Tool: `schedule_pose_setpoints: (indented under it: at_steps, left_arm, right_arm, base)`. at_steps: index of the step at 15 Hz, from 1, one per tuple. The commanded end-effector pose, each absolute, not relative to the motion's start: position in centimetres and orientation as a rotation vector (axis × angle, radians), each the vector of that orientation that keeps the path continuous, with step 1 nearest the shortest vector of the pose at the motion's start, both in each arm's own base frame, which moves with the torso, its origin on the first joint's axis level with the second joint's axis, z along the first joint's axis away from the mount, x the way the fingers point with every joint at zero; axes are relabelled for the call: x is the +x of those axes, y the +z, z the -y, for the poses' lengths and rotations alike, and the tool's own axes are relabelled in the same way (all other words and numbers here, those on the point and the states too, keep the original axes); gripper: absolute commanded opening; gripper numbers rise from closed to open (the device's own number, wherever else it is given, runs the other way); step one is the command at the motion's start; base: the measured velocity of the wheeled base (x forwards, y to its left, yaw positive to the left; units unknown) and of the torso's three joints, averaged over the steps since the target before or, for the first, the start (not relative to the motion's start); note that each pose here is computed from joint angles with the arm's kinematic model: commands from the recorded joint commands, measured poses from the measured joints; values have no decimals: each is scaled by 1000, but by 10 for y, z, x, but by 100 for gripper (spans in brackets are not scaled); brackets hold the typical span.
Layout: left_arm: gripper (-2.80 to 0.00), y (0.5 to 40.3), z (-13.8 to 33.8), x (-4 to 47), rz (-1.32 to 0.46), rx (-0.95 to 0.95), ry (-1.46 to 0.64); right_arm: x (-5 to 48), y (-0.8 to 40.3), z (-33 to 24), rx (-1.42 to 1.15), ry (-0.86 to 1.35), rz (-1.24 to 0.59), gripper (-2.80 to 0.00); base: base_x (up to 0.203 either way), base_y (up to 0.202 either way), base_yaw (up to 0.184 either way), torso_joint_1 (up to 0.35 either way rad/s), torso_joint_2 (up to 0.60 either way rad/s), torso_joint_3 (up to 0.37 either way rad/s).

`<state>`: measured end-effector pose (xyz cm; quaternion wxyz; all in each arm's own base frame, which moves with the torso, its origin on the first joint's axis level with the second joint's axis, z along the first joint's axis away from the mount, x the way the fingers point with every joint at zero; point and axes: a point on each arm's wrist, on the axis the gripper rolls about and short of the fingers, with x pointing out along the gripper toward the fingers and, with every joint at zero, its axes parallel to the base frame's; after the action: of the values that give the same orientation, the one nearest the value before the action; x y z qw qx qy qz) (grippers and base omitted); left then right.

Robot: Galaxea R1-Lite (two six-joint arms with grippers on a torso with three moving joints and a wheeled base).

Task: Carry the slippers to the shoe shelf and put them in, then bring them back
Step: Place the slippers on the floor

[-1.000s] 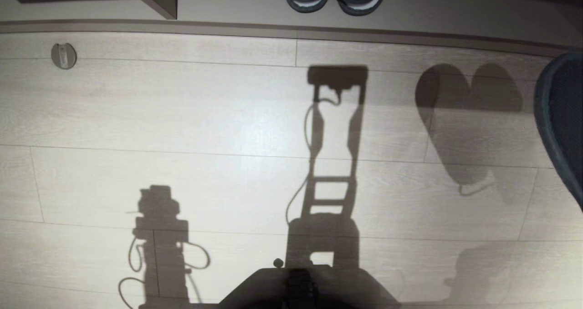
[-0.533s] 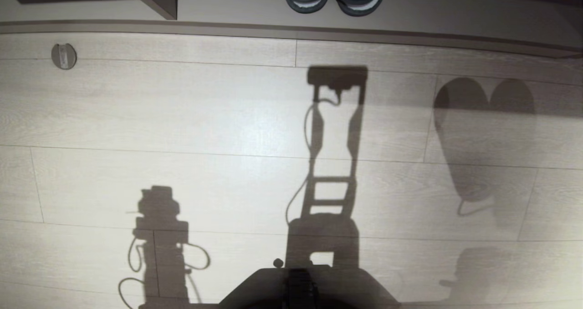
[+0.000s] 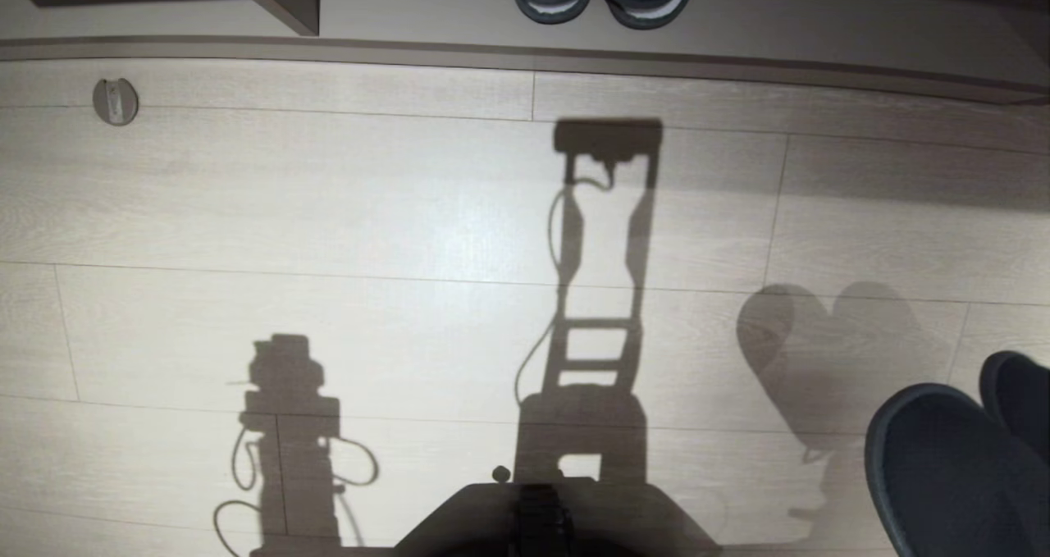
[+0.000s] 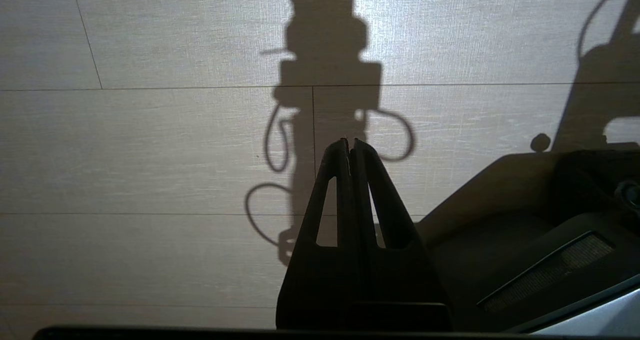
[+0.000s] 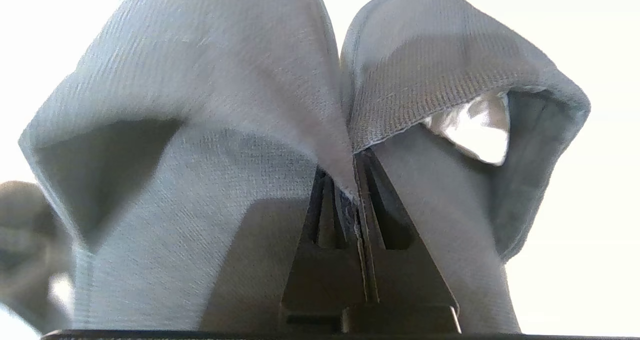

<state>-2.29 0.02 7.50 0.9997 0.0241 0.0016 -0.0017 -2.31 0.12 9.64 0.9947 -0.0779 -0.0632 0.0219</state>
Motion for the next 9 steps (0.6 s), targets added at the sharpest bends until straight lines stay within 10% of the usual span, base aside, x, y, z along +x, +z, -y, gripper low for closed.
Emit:
schedule_pose_setpoints:
  at_steps: [1,9]
  left_arm:
    - [-280,75,0,-23,-6,49,-3]
    - [-280,75,0,-23,-5,9,-3]
  right_arm:
    - [-23,83,-1,-154,39,76,-280]
    - [-23,75,-1,-127,32,5,-280]
  base:
    - [0,0,0,0,0,0]
    - [0,0,0,1,1,41]
